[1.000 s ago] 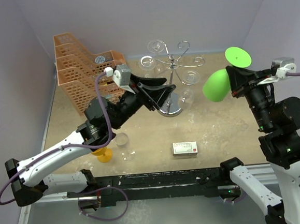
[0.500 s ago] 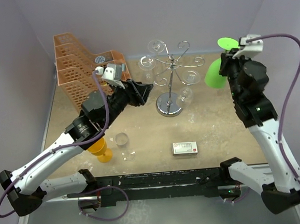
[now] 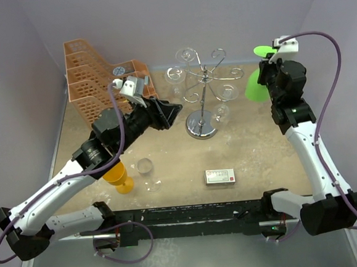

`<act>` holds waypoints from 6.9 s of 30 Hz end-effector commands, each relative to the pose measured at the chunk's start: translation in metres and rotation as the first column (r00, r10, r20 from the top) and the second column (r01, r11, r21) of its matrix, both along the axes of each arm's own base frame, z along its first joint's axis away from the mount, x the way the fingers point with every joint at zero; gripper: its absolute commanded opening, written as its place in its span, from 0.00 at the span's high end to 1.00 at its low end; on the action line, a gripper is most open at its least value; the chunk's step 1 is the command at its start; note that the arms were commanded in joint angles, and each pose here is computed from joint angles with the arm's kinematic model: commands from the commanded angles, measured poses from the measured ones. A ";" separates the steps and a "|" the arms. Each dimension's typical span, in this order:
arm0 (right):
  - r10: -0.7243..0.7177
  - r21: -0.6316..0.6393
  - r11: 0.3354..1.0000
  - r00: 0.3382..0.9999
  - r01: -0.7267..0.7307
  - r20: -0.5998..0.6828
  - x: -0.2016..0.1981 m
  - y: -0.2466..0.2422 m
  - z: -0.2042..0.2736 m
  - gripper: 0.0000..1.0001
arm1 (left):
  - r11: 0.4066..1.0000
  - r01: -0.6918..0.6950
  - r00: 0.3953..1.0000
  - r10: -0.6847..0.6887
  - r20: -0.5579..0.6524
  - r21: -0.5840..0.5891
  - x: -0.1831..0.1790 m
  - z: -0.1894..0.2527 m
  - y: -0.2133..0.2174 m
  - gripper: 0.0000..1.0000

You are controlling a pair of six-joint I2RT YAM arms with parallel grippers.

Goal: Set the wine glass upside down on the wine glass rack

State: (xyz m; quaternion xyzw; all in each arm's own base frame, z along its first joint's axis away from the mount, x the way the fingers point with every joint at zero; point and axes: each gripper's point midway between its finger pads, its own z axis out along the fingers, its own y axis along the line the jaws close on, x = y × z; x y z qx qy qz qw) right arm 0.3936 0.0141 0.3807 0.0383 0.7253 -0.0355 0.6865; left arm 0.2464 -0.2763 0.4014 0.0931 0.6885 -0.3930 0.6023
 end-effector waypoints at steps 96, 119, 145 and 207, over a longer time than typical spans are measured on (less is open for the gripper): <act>0.938 -0.027 0.304 0.295 -0.952 0.182 -0.011 0.109 -0.054 1.00 | 0.992 -0.105 0.990 0.111 -0.086 0.074 0.058 -0.029 -0.031 0.55; 0.934 -0.048 0.241 0.218 -0.969 0.282 -0.042 0.117 -0.042 1.00 | 0.992 -0.109 0.990 0.115 -0.086 0.067 0.057 -0.028 -0.029 0.55; 0.834 -0.037 0.502 0.472 -0.864 0.284 -0.018 0.093 -0.035 1.00 | 0.992 -0.111 0.990 0.116 -0.081 0.066 0.054 -0.025 -0.026 0.55; 0.702 0.006 0.688 0.668 -0.726 0.247 0.008 0.066 -0.054 0.98 | 0.990 -0.125 0.990 0.129 -0.063 0.059 0.052 -0.014 -0.018 0.55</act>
